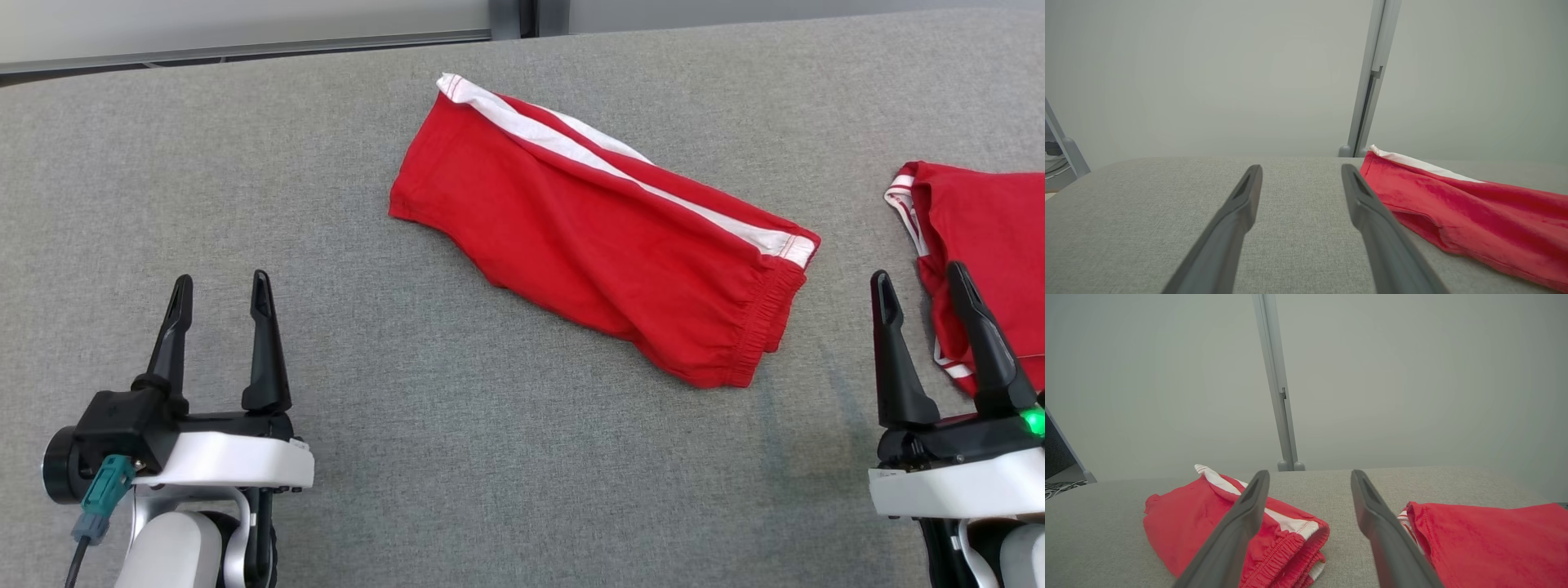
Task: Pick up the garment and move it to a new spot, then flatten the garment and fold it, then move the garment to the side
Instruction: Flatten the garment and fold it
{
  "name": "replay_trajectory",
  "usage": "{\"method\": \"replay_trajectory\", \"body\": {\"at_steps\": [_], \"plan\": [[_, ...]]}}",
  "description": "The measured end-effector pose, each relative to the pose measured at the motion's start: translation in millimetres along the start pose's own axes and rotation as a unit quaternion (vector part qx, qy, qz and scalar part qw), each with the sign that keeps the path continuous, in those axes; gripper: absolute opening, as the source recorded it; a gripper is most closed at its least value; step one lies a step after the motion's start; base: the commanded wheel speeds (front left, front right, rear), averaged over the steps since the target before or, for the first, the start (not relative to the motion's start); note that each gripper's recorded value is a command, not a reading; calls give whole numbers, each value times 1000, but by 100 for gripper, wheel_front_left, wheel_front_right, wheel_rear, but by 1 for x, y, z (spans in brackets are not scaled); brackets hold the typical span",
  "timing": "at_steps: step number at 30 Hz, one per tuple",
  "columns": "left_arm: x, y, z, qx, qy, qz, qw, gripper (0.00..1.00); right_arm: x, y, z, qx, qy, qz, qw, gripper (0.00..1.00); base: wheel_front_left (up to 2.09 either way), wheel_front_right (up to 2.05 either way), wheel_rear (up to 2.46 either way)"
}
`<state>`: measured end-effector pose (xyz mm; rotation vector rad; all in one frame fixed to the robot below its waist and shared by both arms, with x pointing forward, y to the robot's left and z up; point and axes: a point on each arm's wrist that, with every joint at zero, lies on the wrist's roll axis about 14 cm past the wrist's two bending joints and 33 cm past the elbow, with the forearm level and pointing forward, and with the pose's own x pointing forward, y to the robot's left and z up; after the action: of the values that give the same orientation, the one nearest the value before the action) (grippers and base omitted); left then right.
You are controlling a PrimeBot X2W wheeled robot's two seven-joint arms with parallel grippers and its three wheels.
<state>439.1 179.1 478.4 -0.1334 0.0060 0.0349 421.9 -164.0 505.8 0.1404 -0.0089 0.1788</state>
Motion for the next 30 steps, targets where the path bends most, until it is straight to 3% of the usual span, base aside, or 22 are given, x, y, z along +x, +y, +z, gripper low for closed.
{"method": "replay_trajectory", "body": {"at_steps": [4, 11, 17, 23, 29, 30], "plan": [[4, -10, -4, -1, 10, -20, 1000, 100, 2, -1, -2, 3, 1, -1, 1000, 100, 0, 0, 0], [53, -69, -23, -6, 73, -137, 988, 100, 14, -1, -11, 9, 9, 2, 1000, 100, 0, 0, 0], [87, -97, -76, 3, 186, -188, 964, 100, 16, -12, -23, 20, 18, -17, 999, 100, 0, 0, 0], [99, -98, -127, 47, 292, -203, 934, 100, 12, -24, -36, 29, 28, -41, 998, 100, 0, 0, 0], [106, -106, -135, 68, 324, -217, 918, 100, 12, -29, -39, 32, 29, -48, 998, 100, 0, 0, 0], [105, -107, -137, 70, 331, -219, 915, 78, 12, -29, -39, 33, 28, -48, 998, 100, 0, 0, 0]]}}
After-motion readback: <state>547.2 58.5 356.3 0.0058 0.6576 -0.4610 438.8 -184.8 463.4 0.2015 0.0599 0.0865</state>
